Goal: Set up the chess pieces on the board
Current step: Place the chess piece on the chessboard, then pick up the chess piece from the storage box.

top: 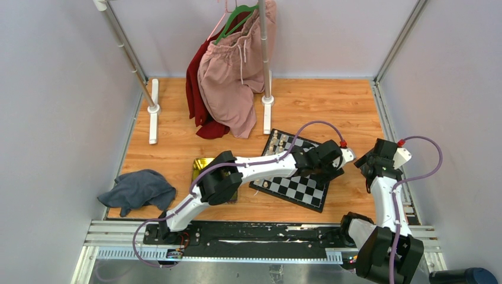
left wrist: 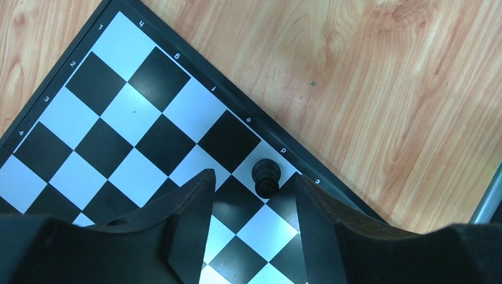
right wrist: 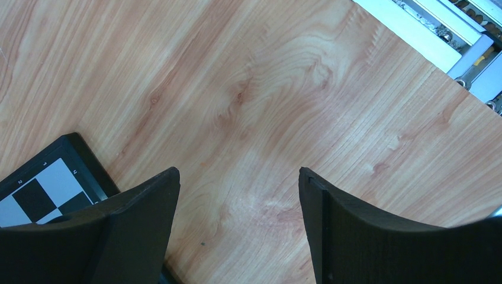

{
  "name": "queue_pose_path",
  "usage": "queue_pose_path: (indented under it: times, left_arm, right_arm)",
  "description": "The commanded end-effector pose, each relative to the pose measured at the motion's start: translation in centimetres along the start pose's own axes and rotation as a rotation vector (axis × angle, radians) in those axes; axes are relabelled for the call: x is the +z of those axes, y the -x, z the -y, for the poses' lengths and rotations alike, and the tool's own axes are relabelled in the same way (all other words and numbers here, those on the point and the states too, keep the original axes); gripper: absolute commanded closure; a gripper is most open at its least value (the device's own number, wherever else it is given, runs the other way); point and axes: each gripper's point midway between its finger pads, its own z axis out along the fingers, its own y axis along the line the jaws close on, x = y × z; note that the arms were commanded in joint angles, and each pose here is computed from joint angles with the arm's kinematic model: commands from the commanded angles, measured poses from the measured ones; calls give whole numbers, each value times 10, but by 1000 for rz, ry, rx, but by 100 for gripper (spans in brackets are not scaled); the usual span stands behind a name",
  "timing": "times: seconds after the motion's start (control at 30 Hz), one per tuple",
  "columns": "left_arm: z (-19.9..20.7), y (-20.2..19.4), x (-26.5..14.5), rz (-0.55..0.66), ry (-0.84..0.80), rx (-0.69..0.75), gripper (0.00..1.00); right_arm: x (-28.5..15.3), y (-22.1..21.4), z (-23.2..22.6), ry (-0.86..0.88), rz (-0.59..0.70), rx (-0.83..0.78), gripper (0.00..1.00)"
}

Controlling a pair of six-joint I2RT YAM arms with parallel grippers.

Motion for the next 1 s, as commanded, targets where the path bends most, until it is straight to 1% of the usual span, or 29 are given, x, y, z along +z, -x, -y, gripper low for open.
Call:
queue_pose_path:
  times: [0.0,0.13,0.17,0.3,0.4,0.43,0.53,0.6,0.67,0.77,0.97]
  left_arm:
    - [-1,12,-3,34,36,-16,41]
    - [-8,24,-19,54,73,-23,41]
    - [-10,27,-25,58,83,-26,38]
    - [-20,37,-56,78,139,-44,32]
    - [-31,47,-90,116,199,-71,27]
    - [-37,44,-96,112,230,-83,25]
    - [-54,48,-135,138,329,-130,19]
    - [-65,43,-159,140,397,-158,18]
    - [-77,32,-181,135,474,-202,16]
    - [-92,4,-208,122,553,-261,16]
    - [-129,-78,-243,87,673,-457,16]
  right_arm:
    - [0,4,3,-8,12,1,23]
    - [-2,9,-1,8,19,2,23]
    - [-4,11,-2,12,21,3,23]
    - [-8,16,-5,26,31,-5,23]
    - [-11,20,-7,41,35,-10,23]
    - [-12,20,-9,47,32,-12,23]
    - [-15,20,-13,71,17,-16,23]
    - [-17,19,-15,82,4,-19,23]
    - [-18,17,-16,92,-3,-26,23]
    - [-20,13,-17,108,-5,-31,23]
    - [-25,9,-23,155,-10,-34,23]
